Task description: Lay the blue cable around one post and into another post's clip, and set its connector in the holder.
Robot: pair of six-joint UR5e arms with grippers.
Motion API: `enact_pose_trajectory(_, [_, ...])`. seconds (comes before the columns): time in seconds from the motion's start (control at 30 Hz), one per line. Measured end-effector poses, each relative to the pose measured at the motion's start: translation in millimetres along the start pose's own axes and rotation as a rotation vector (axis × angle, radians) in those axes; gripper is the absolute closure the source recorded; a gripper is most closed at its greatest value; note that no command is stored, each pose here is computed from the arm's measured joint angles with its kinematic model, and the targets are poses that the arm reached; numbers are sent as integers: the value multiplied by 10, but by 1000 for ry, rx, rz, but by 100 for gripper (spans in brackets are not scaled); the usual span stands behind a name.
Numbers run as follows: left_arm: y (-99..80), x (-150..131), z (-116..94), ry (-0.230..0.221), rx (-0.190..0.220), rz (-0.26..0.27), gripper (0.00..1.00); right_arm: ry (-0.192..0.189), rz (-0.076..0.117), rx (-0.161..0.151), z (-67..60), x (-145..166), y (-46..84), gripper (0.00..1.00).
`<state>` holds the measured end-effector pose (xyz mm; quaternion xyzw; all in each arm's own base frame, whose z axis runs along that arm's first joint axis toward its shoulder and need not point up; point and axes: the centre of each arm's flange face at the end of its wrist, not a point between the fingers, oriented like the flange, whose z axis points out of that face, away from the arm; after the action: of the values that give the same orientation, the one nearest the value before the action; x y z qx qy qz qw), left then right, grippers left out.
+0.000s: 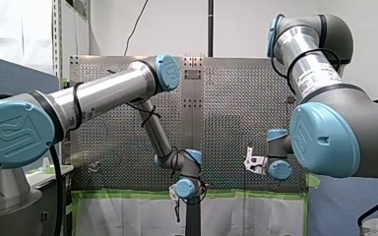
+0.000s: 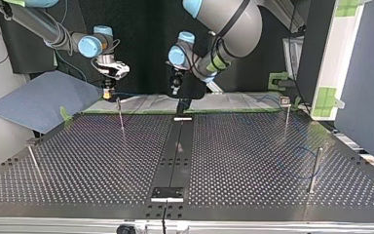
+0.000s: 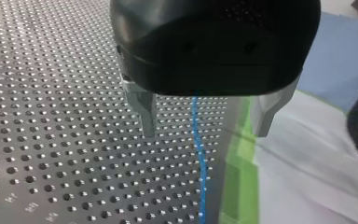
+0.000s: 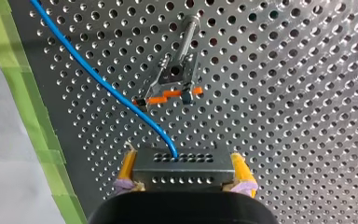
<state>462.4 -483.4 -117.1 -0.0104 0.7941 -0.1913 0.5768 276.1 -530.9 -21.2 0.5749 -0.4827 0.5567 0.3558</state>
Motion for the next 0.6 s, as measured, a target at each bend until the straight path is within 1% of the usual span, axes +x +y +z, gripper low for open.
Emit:
enact_pose_trajectory(0.17, [7, -117, 129, -24, -12, -10, 0, -1, -1, 1, -2, -2, -5, 75])
enact_pose_trajectory(0.37, [45, -176, 194, -22, -22, -13, 0, 0, -1, 1, -1, -3, -7, 75])
enact_pose_trajectory(0.47, [93, -131, 212, -10, -27, -10, 0, 2, -1, 2, 1, -2, -7, 75])
enact_pose_trajectory(0.6, [174, -1, 272, 21, -43, 1, 0, 4, -1, 2, 7, 5, -8, 75])
